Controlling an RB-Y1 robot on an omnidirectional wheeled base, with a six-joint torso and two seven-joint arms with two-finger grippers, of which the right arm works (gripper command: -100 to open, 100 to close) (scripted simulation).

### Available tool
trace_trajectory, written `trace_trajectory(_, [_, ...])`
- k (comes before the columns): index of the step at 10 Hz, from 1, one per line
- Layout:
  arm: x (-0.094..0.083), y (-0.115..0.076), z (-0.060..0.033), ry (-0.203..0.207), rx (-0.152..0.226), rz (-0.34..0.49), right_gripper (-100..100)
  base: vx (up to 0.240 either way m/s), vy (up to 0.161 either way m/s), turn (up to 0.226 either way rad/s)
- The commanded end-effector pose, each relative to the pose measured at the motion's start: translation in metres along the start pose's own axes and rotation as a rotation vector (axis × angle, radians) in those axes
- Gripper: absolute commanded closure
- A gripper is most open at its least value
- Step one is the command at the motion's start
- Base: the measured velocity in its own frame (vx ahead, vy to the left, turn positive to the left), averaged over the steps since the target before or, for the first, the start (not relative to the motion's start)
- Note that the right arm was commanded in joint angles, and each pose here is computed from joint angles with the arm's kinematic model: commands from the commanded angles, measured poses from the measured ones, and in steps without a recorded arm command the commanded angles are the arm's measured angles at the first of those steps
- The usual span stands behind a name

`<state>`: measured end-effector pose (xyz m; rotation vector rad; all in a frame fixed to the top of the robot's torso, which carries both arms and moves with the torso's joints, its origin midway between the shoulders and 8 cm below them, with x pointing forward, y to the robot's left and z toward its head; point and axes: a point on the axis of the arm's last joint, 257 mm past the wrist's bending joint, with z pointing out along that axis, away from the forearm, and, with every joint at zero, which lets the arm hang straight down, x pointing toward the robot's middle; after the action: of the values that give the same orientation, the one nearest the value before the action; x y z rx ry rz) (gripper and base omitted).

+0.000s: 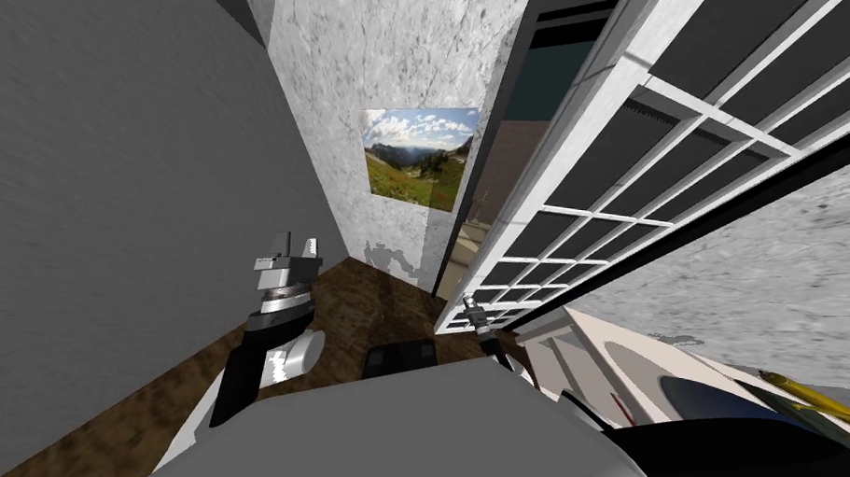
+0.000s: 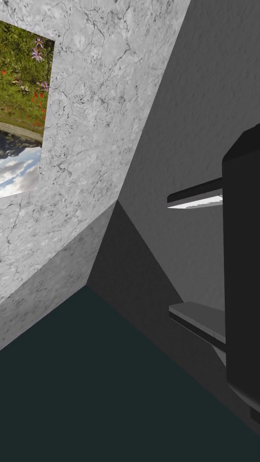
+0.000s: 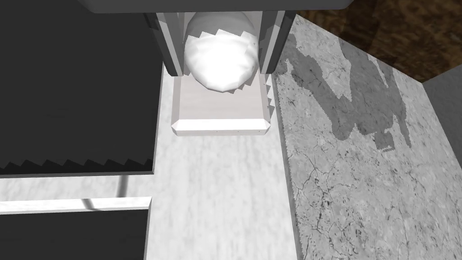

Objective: Pull the door open

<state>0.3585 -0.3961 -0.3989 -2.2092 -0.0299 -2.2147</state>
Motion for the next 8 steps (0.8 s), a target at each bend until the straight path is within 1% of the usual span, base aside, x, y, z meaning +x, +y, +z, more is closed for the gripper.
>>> trace_trajectory(1, [-0.002,-0.001,-0.0115,-0.003,0.021,0.002,100,-0.24,-0.09,0.158])
trace_trajectory(3, [-0.001,-0.001,-0.0237,-0.002,0.05,0.003,100,-0.282,-0.067,0.173])
trace_trajectory(4, [-0.001,-0.001,-0.0274,-0.002,0.059,0.004,100,-0.219,-0.077,0.116])
trace_trajectory(5, [-0.003,-0.001,-0.0254,-0.007,0.051,0.003,100,-0.092,-0.033,0.018])
trace_trajectory(6, [-0.004,-0.002,-0.0322,-0.011,0.063,0.004,100,-0.152,-0.069,0.168])
trace_trajectory(8, [-0.004,-0.001,-0.0379,-0.009,0.073,0.004,100,-0.238,-0.064,0.177])
